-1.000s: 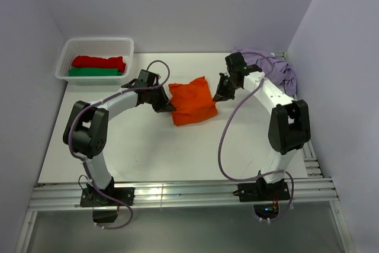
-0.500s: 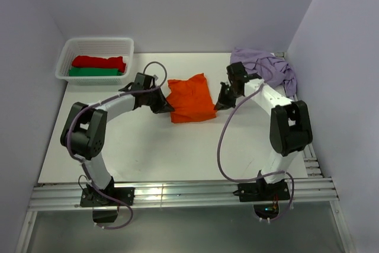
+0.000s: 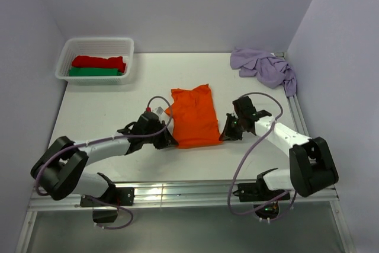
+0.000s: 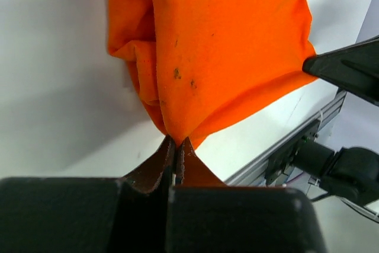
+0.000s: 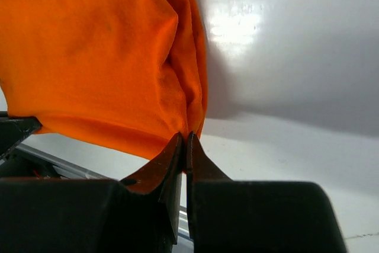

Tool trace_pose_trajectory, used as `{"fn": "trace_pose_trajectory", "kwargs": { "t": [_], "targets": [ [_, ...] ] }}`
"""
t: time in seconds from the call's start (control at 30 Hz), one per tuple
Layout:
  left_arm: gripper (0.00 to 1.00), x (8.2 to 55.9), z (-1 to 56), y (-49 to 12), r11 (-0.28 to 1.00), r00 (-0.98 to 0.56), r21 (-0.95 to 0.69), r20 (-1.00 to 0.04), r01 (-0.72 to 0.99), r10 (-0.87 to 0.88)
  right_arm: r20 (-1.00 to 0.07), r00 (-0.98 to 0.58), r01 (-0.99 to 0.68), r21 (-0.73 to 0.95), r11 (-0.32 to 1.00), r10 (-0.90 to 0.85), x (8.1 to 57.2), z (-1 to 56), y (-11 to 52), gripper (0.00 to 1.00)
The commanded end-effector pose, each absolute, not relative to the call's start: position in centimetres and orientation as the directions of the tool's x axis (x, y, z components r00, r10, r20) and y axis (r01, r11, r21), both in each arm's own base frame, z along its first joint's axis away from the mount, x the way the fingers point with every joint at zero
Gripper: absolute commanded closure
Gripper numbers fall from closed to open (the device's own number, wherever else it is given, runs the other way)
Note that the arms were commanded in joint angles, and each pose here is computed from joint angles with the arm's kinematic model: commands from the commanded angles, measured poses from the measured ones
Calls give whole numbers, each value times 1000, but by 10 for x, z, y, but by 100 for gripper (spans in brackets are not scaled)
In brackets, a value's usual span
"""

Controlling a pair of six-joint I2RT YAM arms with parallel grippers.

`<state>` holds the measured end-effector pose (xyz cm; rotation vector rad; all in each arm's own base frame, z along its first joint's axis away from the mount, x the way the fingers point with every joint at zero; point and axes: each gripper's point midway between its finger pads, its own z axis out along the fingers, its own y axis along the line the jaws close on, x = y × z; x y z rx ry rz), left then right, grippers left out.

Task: Roll the t-shirts
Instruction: Fold the tshirt

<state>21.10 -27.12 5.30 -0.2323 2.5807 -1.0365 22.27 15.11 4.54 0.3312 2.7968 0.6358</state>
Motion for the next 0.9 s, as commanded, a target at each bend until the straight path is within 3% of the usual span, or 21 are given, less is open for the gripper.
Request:
{"fn": "trace_pose_trajectory", "kwargs": {
  "t": [0.0,0.43,0.87],
  "targets": [
    [100,208,68,-272,690,-882,-723,-301,-35,-361,-257,-921,154,452,879,293,218,50,146,100],
    [100,170,100,-277,660,-887,-750,-268,-53,-376,-315,-905,114,469,876,287,189,86,138,100],
    [100,189,112,-281,672,-896,-733,-221,-108,-385,-377,-898,43,439,898,227,237,134,149,100]
  ]
}}
